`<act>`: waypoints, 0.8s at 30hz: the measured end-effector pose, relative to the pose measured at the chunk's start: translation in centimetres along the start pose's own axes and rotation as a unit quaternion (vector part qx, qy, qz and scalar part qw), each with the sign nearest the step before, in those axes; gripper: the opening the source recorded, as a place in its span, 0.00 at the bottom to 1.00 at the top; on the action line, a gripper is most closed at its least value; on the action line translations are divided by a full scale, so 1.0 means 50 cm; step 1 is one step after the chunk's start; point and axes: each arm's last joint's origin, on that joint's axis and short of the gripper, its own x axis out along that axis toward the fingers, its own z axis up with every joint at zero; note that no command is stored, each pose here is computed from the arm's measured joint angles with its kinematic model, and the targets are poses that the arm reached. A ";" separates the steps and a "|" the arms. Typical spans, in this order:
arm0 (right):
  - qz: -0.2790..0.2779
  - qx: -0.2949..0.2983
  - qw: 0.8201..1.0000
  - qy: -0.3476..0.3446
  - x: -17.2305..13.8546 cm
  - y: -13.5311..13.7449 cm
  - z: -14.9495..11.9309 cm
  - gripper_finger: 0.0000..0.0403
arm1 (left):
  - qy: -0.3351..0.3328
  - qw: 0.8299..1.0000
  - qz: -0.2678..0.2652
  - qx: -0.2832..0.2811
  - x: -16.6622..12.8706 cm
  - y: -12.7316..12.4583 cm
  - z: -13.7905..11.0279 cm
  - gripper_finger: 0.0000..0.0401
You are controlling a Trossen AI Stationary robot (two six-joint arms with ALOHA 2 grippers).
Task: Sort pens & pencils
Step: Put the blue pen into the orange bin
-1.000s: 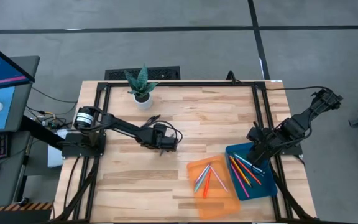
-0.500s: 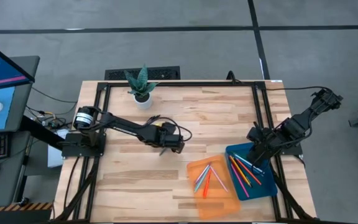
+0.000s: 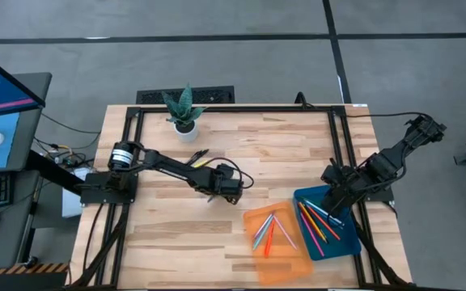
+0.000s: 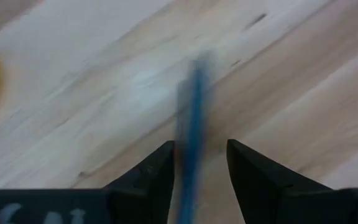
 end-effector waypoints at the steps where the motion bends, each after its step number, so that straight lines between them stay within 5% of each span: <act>1: 0.000 0.000 1.000 0.000 0.000 0.000 0.000 0.55 | 0.004 1.000 0.005 0.000 0.003 0.002 -0.003 0.35; 16: 0.000 0.000 1.000 0.000 0.000 0.000 0.000 0.55 | 0.038 0.999 0.008 0.022 0.006 -0.006 0.008 0.34; 24: 0.000 0.000 1.000 0.000 0.000 0.000 0.000 0.55 | 0.086 0.994 -0.004 0.066 0.023 -0.005 0.001 0.06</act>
